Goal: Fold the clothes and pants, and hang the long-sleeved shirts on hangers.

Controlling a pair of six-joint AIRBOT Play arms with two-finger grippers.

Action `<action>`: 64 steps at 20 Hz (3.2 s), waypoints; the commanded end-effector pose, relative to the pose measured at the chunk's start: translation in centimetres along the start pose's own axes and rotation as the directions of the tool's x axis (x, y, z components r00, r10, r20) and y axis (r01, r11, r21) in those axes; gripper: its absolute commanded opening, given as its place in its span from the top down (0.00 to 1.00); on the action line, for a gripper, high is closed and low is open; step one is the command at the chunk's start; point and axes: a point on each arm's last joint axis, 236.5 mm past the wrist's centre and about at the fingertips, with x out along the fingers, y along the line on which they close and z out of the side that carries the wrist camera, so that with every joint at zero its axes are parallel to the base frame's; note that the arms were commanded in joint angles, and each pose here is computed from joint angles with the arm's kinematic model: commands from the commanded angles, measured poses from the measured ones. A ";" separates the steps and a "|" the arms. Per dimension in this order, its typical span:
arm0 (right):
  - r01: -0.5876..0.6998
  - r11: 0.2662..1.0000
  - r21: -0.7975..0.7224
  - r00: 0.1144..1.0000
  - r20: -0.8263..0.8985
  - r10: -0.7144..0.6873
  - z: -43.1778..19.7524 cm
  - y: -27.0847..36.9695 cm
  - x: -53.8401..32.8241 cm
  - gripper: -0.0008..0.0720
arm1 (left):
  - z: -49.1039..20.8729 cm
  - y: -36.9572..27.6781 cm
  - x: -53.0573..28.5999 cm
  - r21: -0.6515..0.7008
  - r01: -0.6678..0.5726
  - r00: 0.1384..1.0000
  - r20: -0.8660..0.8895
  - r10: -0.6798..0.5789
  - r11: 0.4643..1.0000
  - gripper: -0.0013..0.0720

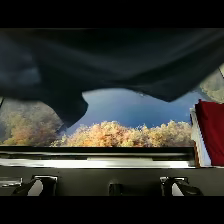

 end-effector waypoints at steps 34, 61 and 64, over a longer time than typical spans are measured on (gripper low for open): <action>0.389 0.857 0.339 0.464 -0.875 0.136 -53.1 -15.3 22.0 0.94 | -64.1 17.1 5.9 -0.371 -0.402 0.367 -0.903 -0.224 0.837 0.95; 0.485 0.873 0.053 -0.097 -0.989 0.114 -54.4 -18.4 5.3 0.29 | -63.6 14.1 -12.3 -0.275 -0.563 -0.165 -0.887 -0.432 0.780 0.27; 0.540 0.840 0.056 -0.151 -0.975 0.162 -52.6 -19.4 0.7 0.11 | -61.5 12.3 -16.3 -0.294 -0.572 -0.190 -0.860 -0.473 0.765 0.27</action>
